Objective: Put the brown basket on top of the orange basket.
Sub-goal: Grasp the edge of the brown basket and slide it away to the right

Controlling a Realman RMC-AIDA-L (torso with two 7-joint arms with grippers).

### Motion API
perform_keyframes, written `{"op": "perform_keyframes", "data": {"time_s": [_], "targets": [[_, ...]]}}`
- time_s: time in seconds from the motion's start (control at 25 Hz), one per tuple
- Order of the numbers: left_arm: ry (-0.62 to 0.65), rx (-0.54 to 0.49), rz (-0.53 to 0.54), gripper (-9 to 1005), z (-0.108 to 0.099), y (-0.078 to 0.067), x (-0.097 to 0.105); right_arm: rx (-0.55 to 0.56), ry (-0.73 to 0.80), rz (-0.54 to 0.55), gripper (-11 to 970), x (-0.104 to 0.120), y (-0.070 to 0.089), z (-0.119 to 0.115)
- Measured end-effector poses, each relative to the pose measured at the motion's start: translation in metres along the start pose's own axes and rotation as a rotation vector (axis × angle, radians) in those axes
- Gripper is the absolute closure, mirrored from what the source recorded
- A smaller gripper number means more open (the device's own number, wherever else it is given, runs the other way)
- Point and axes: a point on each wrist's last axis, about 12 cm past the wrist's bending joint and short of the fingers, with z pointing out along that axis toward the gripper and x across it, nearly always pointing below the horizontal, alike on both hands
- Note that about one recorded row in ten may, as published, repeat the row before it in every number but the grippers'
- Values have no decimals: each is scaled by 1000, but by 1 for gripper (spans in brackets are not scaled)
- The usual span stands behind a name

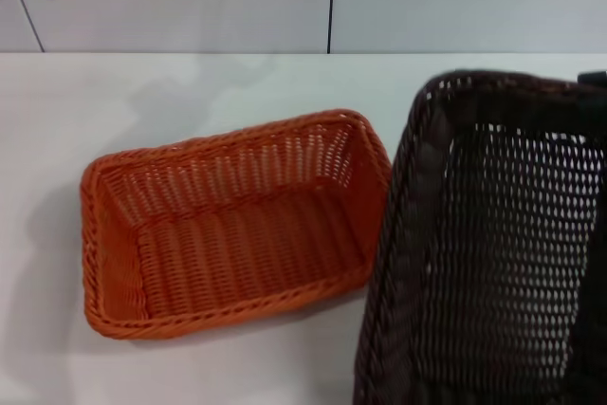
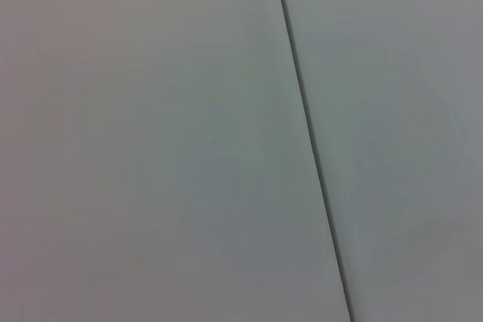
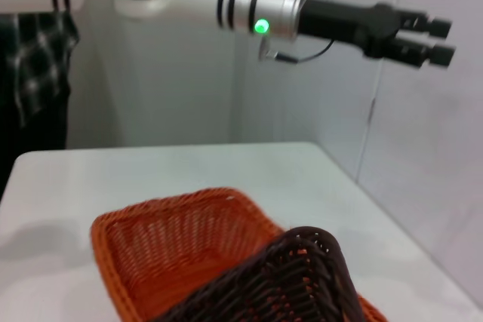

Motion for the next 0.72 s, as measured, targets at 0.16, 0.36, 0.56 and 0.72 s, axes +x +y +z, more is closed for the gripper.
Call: {"op": "perform_keyframes", "data": {"time_s": [0.16,0.36,0.56,0.72], "targets": [[1,-1,1,147,0,0,1,18,-25,-17,801,-6,-3,7],[6,-6,4,147,-2,2,3,49,-46,-40,810,-12,-6,4],[14,-12,14,147,-4,3,6,85,-75,-97,819,-27,-6,-1],[17,-22,16,147,-5,5,8,114,-91,-123,826,-34,-6,-3]]}}
